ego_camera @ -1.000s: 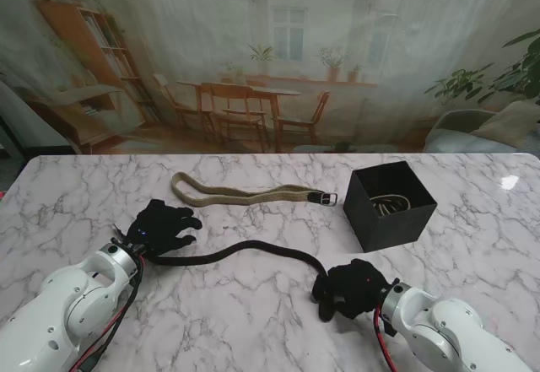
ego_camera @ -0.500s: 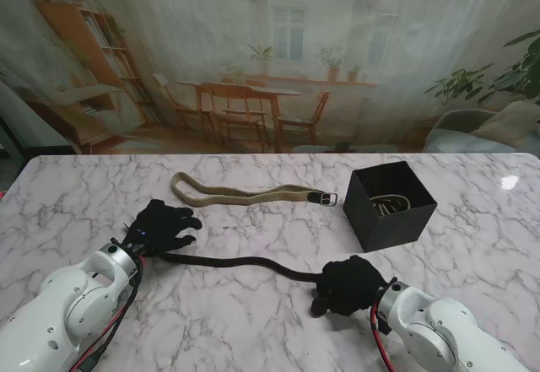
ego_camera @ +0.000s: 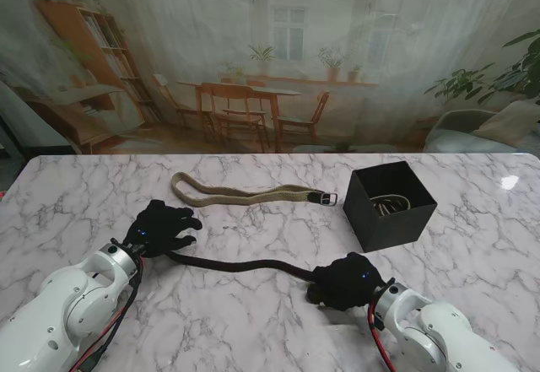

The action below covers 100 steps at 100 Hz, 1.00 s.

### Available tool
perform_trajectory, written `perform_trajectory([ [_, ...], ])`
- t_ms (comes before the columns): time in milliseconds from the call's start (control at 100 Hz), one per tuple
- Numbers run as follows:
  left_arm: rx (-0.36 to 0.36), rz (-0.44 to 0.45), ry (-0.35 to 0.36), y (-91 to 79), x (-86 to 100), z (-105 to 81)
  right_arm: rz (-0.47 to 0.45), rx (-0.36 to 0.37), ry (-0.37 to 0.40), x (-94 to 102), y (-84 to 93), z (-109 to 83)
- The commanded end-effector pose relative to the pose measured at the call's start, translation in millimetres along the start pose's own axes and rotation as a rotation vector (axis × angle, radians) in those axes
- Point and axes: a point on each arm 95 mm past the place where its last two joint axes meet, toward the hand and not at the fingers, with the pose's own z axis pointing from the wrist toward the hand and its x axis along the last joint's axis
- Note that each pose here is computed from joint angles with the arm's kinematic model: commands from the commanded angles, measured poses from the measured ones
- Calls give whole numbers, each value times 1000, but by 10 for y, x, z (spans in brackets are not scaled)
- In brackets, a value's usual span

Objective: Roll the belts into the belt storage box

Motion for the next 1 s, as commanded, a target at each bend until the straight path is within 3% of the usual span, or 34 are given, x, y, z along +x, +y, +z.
perform_trajectory([
  [0,-11,-5,5,19,12,5,10,36,-6,2,-125,-24],
  [430,-9,-4,4,22,8,0,57,-15,-1,18,-139,13],
  [570,-9,-4,4,24,7,-1,26,-15,12,-7,-127,16],
  [990,-7,-6,4,23,5,-2,84,229,63,-13,52,-133],
])
